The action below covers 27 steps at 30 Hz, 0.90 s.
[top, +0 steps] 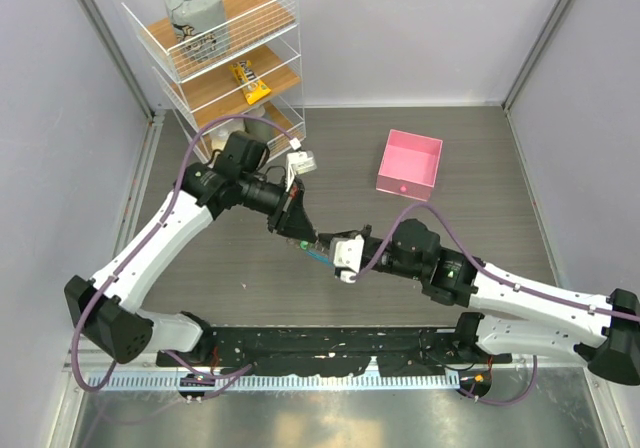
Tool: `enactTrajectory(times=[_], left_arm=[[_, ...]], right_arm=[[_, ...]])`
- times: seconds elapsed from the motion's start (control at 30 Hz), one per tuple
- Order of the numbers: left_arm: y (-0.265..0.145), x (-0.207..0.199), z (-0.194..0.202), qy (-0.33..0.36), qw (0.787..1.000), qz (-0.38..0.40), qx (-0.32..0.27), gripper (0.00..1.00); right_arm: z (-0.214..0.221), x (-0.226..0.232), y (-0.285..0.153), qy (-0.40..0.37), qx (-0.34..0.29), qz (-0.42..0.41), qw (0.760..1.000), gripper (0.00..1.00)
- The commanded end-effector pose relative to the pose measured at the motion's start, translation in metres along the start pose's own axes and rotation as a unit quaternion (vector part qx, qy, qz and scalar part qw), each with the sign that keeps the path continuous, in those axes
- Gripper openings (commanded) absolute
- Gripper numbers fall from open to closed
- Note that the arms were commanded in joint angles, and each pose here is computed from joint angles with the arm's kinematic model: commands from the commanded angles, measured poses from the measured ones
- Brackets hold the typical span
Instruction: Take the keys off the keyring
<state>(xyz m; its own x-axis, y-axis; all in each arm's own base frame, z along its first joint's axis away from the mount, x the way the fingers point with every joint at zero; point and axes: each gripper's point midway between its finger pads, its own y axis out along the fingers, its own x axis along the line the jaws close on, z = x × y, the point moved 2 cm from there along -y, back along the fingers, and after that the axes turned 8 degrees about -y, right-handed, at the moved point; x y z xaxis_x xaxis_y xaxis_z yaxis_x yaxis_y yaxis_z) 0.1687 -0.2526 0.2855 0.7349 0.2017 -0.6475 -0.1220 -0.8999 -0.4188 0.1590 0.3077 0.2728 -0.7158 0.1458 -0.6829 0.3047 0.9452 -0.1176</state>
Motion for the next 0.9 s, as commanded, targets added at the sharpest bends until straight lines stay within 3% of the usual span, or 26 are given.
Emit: enactTrajectory(times=[0.0,0.27,0.33,0.37,0.63,0.87], left_arm=[[-0.006,0.011,-0.044,0.007,0.998,-0.018,-0.061,0.0],[-0.004,0.038,-0.05,-0.099,0.991,0.016,-0.094,0.0],[-0.003,0.044,-0.05,-0.113,0.988,0.028,-0.102,0.0],[-0.003,0.047,-0.05,-0.115,0.987,0.031,-0.107,0.0],[-0.003,0.052,-0.046,-0.095,0.988,0.023,-0.122,0.0],[-0.008,0.049,-0.045,-0.078,0.988,0.002,-0.136,0.0]], right_arm=[[-0.038,0.012,0.002,-0.098,-0.077,-0.002,0.992,0.05],[-0.029,0.015,0.004,-0.147,-0.059,0.026,0.987,0.06],[-0.027,0.013,0.004,-0.141,-0.055,0.036,0.988,0.22],[-0.027,0.011,0.004,-0.13,-0.053,0.045,0.989,0.41],[-0.025,-0.018,-0.014,-0.02,-0.035,0.111,0.993,0.38],[-0.018,-0.05,-0.017,0.163,-0.017,0.14,0.977,0.34]])
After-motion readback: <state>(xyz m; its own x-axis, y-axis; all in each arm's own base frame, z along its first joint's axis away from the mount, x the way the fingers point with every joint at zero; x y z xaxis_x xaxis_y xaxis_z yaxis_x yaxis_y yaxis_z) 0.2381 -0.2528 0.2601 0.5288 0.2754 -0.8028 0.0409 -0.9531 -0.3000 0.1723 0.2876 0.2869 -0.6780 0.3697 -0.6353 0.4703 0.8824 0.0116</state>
